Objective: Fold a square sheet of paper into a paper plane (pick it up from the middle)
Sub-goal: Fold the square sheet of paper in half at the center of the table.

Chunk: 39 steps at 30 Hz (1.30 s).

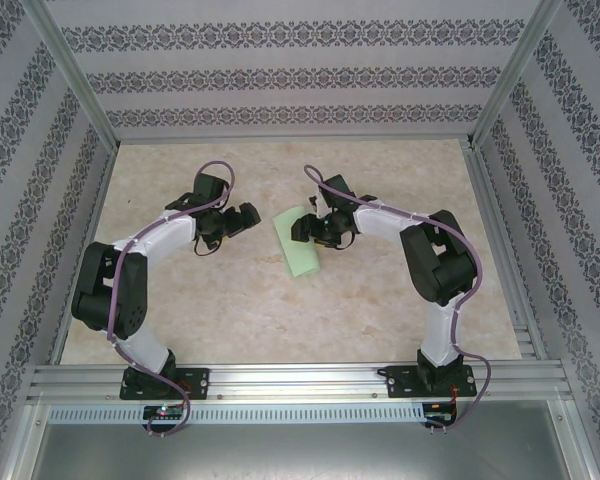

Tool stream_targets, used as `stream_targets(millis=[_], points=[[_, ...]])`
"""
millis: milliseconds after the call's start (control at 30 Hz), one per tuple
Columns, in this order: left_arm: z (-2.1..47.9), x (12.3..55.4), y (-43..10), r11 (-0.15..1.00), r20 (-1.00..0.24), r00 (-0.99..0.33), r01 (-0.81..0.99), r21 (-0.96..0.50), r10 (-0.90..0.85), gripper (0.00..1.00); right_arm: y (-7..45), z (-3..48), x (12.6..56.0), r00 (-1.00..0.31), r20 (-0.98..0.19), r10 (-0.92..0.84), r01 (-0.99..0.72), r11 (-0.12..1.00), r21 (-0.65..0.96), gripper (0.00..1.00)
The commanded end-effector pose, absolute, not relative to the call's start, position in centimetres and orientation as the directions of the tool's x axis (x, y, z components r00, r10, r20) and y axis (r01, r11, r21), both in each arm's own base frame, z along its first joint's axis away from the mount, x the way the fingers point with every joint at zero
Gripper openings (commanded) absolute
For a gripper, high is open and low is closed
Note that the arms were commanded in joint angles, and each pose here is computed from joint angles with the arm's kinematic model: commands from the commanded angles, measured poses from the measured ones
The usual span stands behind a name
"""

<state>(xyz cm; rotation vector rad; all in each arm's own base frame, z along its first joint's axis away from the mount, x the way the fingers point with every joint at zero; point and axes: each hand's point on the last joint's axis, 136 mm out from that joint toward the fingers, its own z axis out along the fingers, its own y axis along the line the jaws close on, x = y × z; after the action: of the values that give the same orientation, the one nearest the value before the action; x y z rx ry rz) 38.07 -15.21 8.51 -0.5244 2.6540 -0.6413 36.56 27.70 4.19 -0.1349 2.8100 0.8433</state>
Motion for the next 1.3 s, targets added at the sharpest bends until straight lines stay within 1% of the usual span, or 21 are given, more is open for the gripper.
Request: stream_targets(millis=[0,67,200,400,533,700,900,967,1267], points=[[8.7,38.5,-16.6,0.818,-0.259,-0.869,-0.241,-0.522,-0.421,1.0,25.0,3.5,37.6,-0.965,-0.26,-0.029,-0.128,0.919,0.373,0.71],[8.7,38.4,-17.1,0.816,-0.256,-0.874,-0.231,-0.53,-0.413,1.0,24.7,3.6,37.7,-0.962,-0.271,-0.029,-0.129,0.925,0.358,0.73],[8.9,38.1,-19.0,0.786,-0.239,-0.893,-0.178,-0.592,-0.382,0.97,24.7,3.2,37.8,-0.964,-0.264,-0.013,-0.112,0.925,0.362,0.72],[8.8,37.1,-23.4,0.687,-0.19,-0.935,-0.072,-0.723,-0.298,0.83,24.8,2.2,37.8,-0.973,-0.228,0.042,-0.048,0.925,0.376,0.73],[8.4,36.2,-26.1,0.625,-0.161,-0.956,-0.029,-0.78,-0.246,0.72,25.5,2.4,37.9,-0.975,-0.208,0.081,-0.02,0.896,0.444,0.75],[8.0,35.8,-27.8,0.563,-0.146,-0.963,-0.006,-0.827,-0.225,0.62,26.0,3.2,38.1,-0.975,-0.194,0.112,-0.006,0.853,0.522,0.77],[7.5,35.9,-29.0,0.505,-0.129,-0.971,0.011,-0.863,-0.201,0.54,26.3,3.6,38.3,-0.977,-0.162,0.139,0.018,0.81,0.586,0.77],[7.4,35.8,-29.2,0.489,-0.132,-0.973,0.022,-0.872,-0.192,0.53,26.4,3.8,38.2,-0.978,-0.153,0.143,0.022,0.798,0.603,0.76],[6.4,35.5,-29.8,0.472,-0.121,-0.981,0.035,-0.881,-0.153,0.53,26.9,4.5,38.0,-0.981,-0.132,0.146,0.019,0.738,0.674,0.74]])
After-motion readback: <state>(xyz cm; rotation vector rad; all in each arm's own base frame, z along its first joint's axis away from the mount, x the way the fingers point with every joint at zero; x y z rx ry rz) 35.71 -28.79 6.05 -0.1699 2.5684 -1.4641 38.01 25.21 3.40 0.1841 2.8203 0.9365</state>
